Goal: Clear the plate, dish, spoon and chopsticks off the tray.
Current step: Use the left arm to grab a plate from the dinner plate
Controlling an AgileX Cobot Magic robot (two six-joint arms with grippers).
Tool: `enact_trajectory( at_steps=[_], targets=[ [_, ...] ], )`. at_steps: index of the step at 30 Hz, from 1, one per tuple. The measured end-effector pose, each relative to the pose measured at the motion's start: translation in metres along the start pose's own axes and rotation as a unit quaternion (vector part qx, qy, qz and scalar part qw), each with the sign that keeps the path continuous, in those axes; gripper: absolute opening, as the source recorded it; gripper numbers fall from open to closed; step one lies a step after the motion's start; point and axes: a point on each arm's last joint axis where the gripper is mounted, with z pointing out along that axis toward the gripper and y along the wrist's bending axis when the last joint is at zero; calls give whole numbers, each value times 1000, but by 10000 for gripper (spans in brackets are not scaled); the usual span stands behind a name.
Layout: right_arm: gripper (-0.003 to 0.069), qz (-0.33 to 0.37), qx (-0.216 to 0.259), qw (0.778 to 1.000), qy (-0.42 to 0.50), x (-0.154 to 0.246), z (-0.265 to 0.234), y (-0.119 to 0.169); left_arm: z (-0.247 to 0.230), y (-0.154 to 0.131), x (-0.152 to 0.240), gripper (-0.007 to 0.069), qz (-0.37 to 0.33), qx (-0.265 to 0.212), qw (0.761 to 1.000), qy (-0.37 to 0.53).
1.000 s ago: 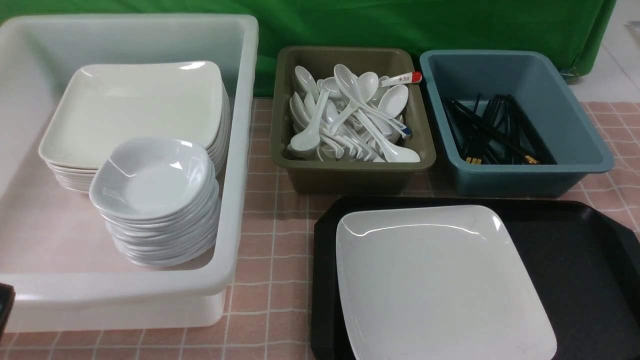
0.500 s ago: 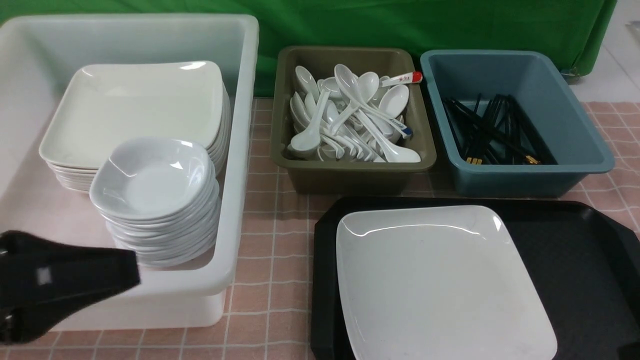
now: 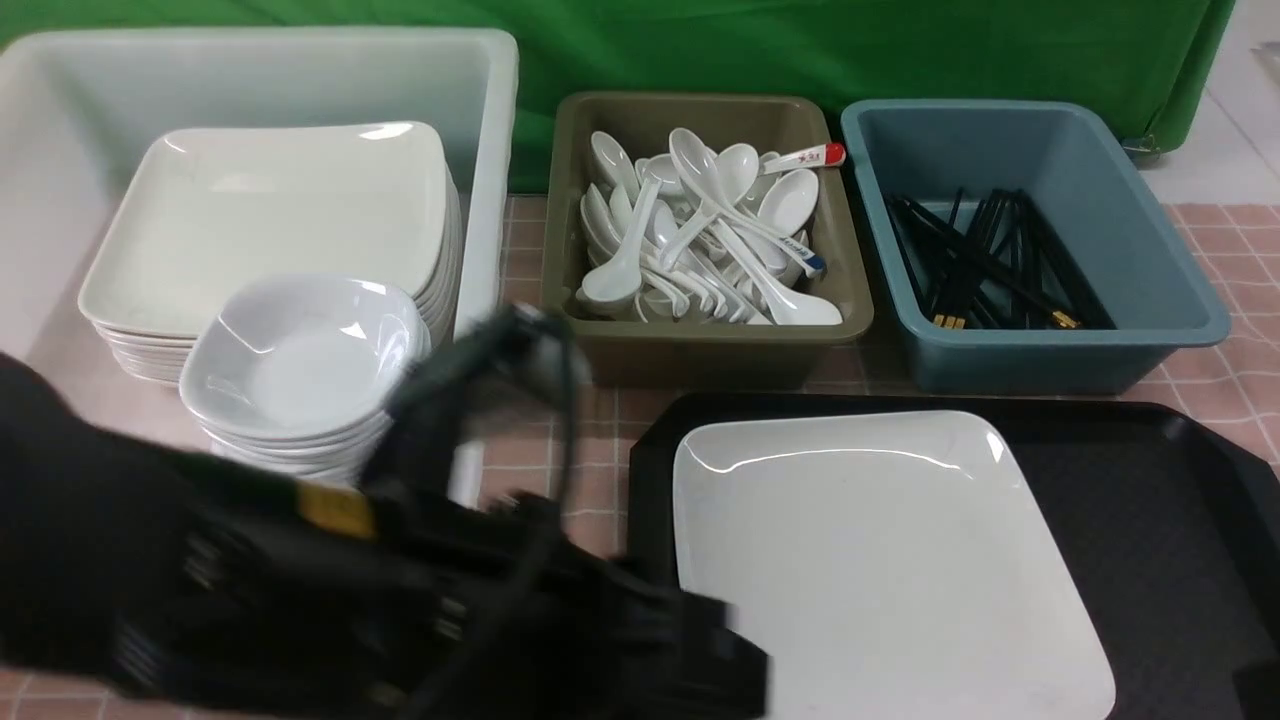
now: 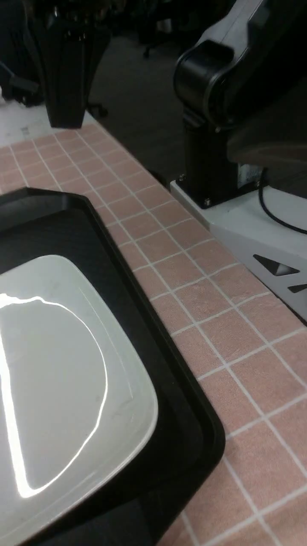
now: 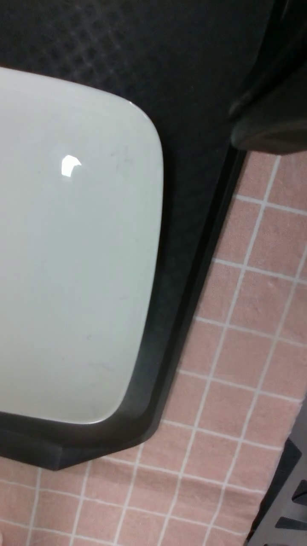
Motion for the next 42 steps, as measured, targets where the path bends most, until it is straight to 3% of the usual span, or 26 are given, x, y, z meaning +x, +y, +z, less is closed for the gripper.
enact_trajectory(
  at_steps=[6, 9, 14, 23, 42],
  targets=[
    [32, 0, 0, 1000, 0, 0, 0, 0, 44, -2, 22, 335, -57, -50, 997, 4],
    [32, 0, 0, 1000, 0, 0, 0, 0, 63, 10, 25, 475, -87, -97, 991, 14],
    [32, 0, 0, 1000, 0, 0, 0, 0, 80, 23, 26, 583, -113, -128, 985, 15],
    [37, 0, 0, 1000, 0, 0, 0, 0, 106, 60, 10, 576, -154, -176, 972, -10],
    [48, 0, 1, 1000, -4, -1, 0, 0, 136, 82, 12, 531, -183, -192, 964, -22]
  ],
)
